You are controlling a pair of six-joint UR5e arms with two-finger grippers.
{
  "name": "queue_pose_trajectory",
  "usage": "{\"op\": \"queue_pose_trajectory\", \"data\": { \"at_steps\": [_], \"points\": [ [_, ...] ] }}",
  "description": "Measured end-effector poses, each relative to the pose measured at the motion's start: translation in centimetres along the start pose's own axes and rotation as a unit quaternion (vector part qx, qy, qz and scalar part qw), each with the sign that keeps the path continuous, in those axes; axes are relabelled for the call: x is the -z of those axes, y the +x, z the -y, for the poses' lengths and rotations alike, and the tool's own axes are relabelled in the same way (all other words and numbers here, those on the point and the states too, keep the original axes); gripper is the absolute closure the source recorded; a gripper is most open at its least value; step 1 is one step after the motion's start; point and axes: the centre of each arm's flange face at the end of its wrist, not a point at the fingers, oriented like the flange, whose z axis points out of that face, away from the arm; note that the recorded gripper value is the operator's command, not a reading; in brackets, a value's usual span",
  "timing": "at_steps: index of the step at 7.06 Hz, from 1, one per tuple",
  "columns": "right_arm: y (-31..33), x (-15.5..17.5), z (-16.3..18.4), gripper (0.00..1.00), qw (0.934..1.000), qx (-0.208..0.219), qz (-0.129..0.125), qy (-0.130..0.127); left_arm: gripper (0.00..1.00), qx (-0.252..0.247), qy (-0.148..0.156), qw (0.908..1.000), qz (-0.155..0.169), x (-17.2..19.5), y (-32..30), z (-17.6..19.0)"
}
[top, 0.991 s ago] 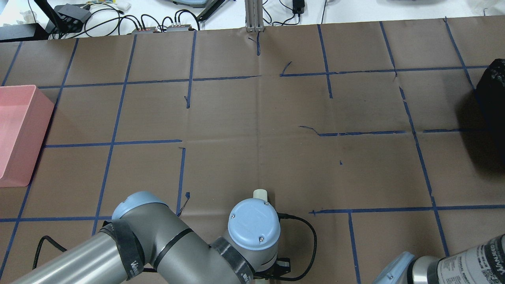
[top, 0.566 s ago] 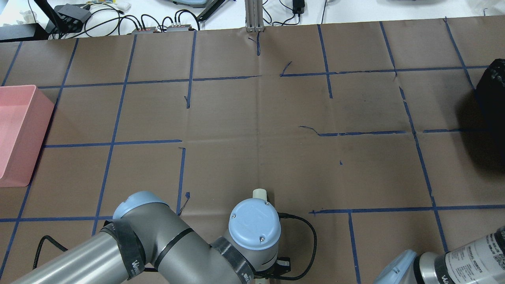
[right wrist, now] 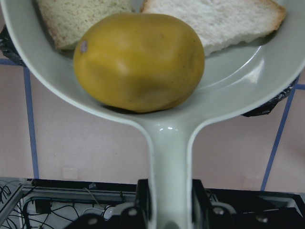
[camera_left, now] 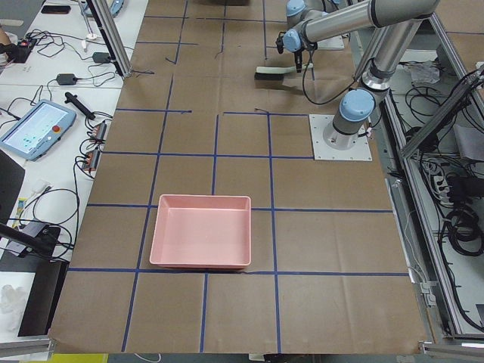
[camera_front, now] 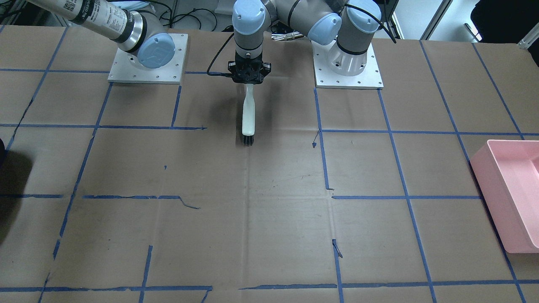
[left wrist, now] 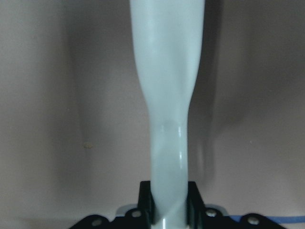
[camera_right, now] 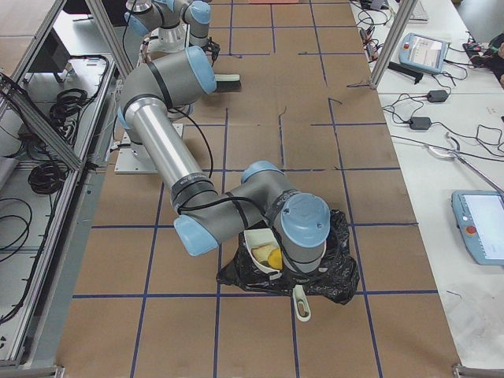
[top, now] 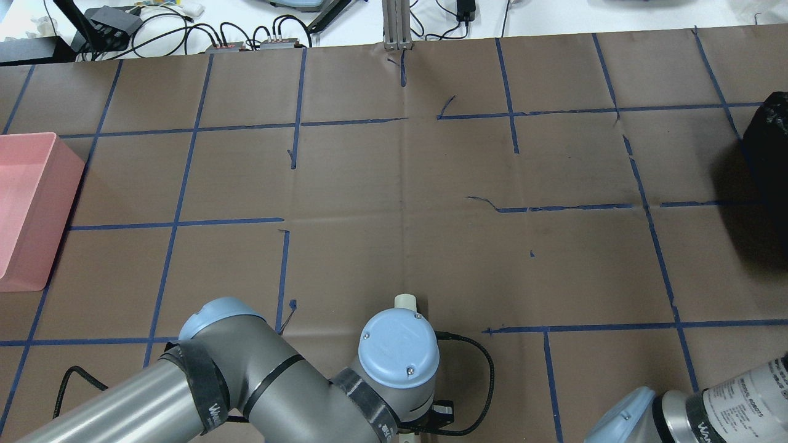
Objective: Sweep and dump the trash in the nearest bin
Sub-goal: 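Tilt the dustpan over the bin with the right gripper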
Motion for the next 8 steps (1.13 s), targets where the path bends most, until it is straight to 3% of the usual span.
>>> {"op": "queue_pose_trajectory", "data": {
  "at_steps": [2,5,6,8],
  "points": [
    [-0.3,1.1,-0.5,0.99,0.9993,-0.013,0.011,-0.035,1.00,0.002,0.002,1.0000,-0.002,0.1,0.1,0.0],
    [0.7,3.3,0.4,0.97,0.9963,-0.020,0.035,-0.075,0.83,0.007,0.002,1.0000,-0.003,-0.1,0.2,0.3],
    [1.4,4.0,1.1,0.97,0.9951,-0.018,0.042,-0.088,0.70,0.006,0.006,0.9999,-0.007,-0.3,0.4,0.5],
    [2.3,4.7,1.6,0.97,0.9913,-0.016,0.054,-0.119,0.31,0.002,0.012,0.9999,-0.007,-0.3,0.5,0.7]
  ]
}}
